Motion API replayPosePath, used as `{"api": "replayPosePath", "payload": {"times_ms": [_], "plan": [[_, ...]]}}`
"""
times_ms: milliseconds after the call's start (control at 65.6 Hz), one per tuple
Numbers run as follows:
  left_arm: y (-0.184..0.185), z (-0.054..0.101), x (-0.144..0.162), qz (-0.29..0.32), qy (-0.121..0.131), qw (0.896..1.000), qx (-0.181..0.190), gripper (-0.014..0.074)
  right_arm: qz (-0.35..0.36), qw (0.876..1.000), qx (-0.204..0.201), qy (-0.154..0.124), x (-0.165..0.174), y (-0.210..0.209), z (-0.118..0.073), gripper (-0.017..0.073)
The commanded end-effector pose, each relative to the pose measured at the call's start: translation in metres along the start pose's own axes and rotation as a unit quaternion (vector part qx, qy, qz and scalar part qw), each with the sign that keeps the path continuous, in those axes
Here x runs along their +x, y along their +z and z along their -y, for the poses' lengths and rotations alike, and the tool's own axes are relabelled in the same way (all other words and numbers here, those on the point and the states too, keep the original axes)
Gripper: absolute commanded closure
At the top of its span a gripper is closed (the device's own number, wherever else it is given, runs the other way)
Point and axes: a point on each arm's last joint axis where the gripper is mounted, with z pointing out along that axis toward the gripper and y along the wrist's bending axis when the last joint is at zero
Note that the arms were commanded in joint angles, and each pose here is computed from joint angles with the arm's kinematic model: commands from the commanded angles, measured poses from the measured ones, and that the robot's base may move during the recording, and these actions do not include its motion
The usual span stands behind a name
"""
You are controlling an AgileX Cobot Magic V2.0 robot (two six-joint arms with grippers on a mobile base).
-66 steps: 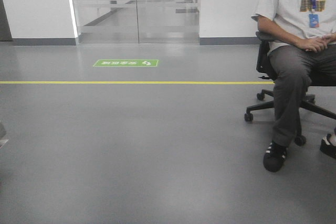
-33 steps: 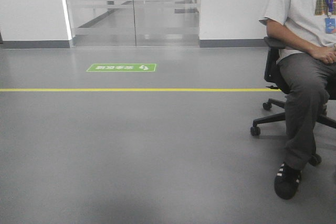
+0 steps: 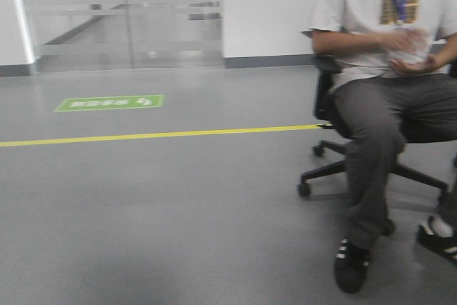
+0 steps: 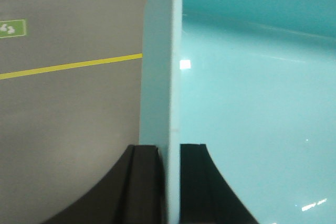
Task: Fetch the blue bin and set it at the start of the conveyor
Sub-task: 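Carry the bin in both grippers while driving to the red conveyor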
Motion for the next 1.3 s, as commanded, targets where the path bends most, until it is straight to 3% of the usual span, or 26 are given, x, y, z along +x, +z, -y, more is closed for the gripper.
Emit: {"api": "replayPosePath", "payload": {"times_ms": [0, 1281], "plan": [[-0.0100, 0.0008, -0.0129, 0.049, -0.011, 0.999, 0.011, 0.0705, 0.016, 0.999, 0.019, -0.027, -0.0043, -0.0052, 0.0042, 0.0711], [-0.0099, -0.0008, -0.0131, 0.050, -0.004, 0.999, 0.004, 0.0705, 0.016, 0.999, 0.019, -0.027, -0.0043, -0.0052, 0.0042, 0.0711]]}}
